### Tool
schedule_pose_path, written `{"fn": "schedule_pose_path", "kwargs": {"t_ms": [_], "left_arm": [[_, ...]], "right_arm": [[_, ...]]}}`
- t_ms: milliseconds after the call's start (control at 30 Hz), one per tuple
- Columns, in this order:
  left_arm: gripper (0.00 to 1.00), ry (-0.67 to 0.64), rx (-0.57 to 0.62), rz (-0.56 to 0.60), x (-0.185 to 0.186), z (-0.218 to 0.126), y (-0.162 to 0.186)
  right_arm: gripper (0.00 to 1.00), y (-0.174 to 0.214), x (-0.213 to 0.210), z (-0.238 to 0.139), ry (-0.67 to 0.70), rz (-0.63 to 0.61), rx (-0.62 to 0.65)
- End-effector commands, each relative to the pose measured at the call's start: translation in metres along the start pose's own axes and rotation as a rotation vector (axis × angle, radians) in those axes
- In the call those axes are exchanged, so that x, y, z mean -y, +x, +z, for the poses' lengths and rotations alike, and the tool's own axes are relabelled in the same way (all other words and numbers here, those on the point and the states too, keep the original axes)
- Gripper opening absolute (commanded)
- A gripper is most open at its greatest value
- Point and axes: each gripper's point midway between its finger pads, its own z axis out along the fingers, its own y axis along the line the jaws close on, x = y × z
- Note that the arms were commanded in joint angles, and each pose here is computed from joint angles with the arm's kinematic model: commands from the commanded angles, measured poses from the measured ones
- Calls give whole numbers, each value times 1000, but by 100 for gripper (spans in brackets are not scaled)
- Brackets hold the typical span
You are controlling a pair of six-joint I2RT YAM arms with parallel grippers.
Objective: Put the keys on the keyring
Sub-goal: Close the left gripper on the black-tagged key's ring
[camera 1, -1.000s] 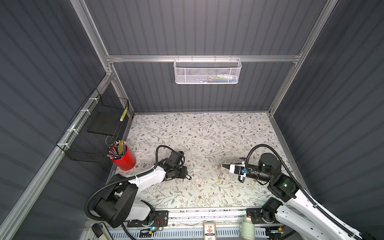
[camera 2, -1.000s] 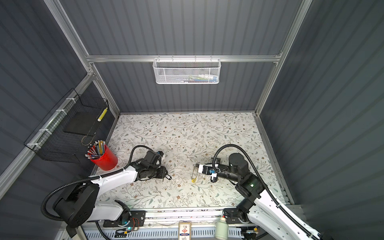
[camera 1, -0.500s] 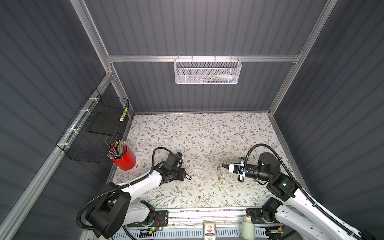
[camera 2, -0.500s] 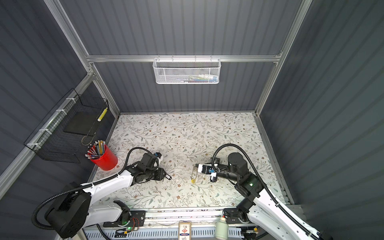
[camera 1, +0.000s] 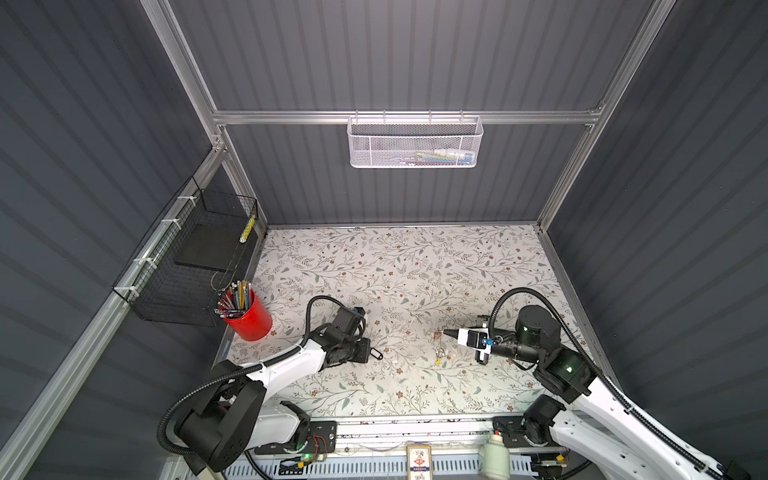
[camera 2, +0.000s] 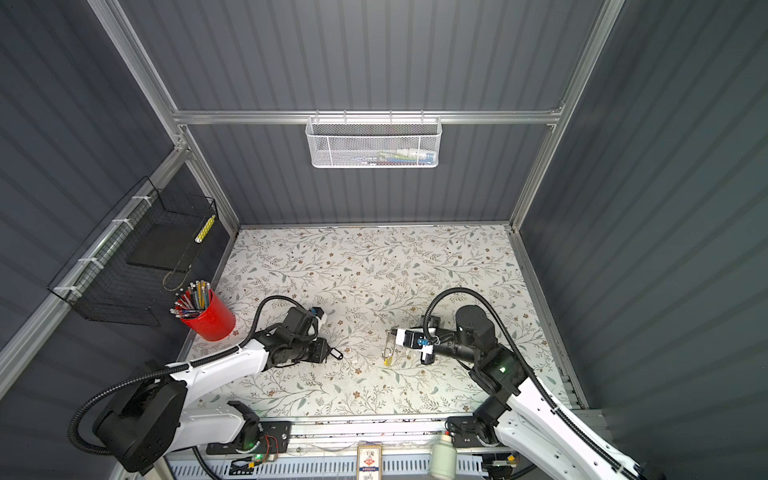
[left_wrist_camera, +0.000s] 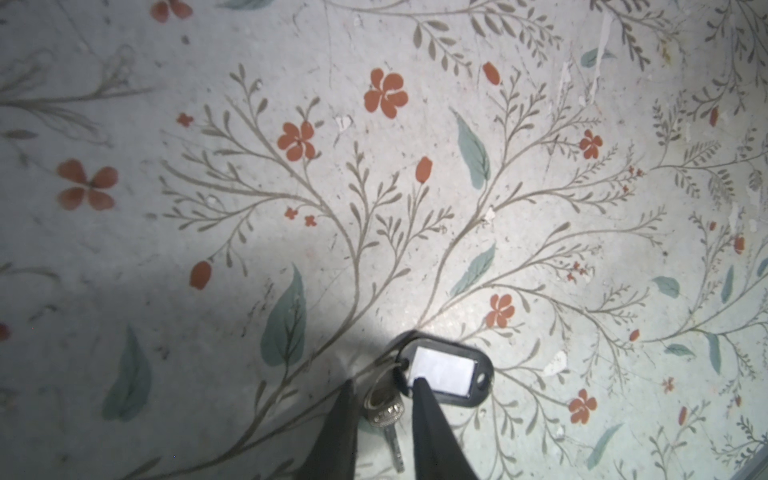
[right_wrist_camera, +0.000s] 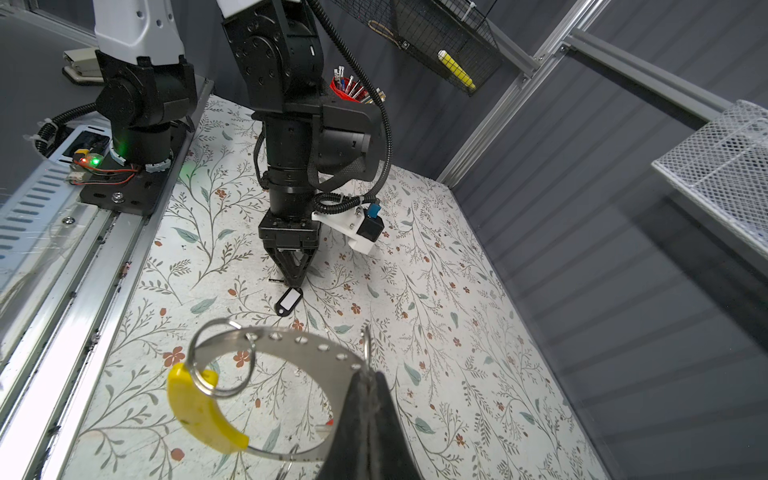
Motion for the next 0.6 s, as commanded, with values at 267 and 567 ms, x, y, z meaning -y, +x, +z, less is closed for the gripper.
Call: {"fn": "schedule_pose_path", "kwargs": {"t_ms": [267, 567], "left_arm": [[19, -13, -23, 13, -5, 4, 5], [9, 5, 9, 36, 0, -2, -2]], "right_arm": [[0, 0, 0, -2, 5, -4, 1], [0, 0, 1, -2, 7, -3, 0]]}}
